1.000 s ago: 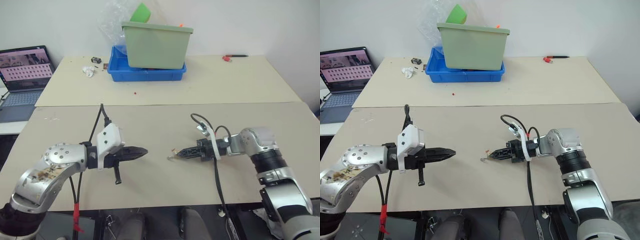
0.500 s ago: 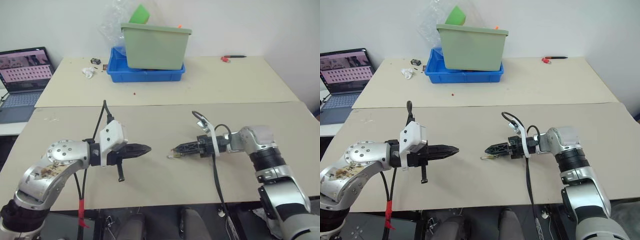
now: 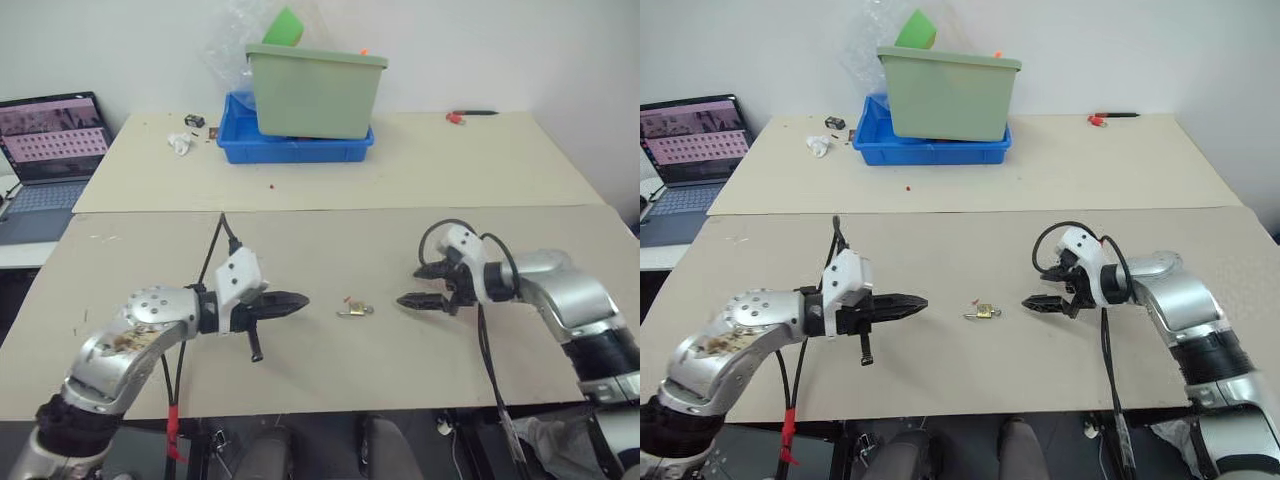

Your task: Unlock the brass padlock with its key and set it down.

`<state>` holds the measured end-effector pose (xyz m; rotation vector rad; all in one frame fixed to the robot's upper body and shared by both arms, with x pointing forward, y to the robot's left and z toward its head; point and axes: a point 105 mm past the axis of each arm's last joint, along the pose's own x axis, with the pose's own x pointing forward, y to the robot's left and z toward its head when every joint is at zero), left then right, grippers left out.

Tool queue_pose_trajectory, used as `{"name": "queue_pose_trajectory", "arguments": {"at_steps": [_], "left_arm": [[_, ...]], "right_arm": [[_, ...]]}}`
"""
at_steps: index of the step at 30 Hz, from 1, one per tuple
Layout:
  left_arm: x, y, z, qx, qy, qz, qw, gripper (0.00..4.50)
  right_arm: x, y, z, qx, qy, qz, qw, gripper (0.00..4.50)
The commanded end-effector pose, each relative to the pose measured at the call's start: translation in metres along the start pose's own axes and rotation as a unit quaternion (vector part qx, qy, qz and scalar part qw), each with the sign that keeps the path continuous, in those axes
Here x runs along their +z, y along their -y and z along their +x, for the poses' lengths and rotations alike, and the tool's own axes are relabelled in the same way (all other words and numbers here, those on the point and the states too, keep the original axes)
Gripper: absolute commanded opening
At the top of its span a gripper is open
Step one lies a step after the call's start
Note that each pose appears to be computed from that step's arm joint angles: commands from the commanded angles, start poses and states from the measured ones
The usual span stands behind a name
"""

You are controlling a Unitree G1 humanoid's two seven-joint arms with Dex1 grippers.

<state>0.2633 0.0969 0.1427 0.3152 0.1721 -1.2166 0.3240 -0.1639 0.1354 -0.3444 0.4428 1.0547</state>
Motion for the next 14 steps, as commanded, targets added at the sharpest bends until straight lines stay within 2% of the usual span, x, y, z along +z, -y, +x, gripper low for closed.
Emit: {"name": "queue_pose_trajectory", "arguments": {"at_steps": [1,14], "left_arm": [[-0.005,-0.003,0.008,-0.01,-0.003,0.03,1.0,0.0],[-0.006,-0.012,0.015,-0.022,0.003,0.057,0.998,0.0]], "right_arm": [[0.013,-0.012,-0.003,0.006,0.037,-0.045,0.998,4.49],[-0.009,-0.016,0.003,-0.027,0.018,-0.044,0.998,4.49]]}}
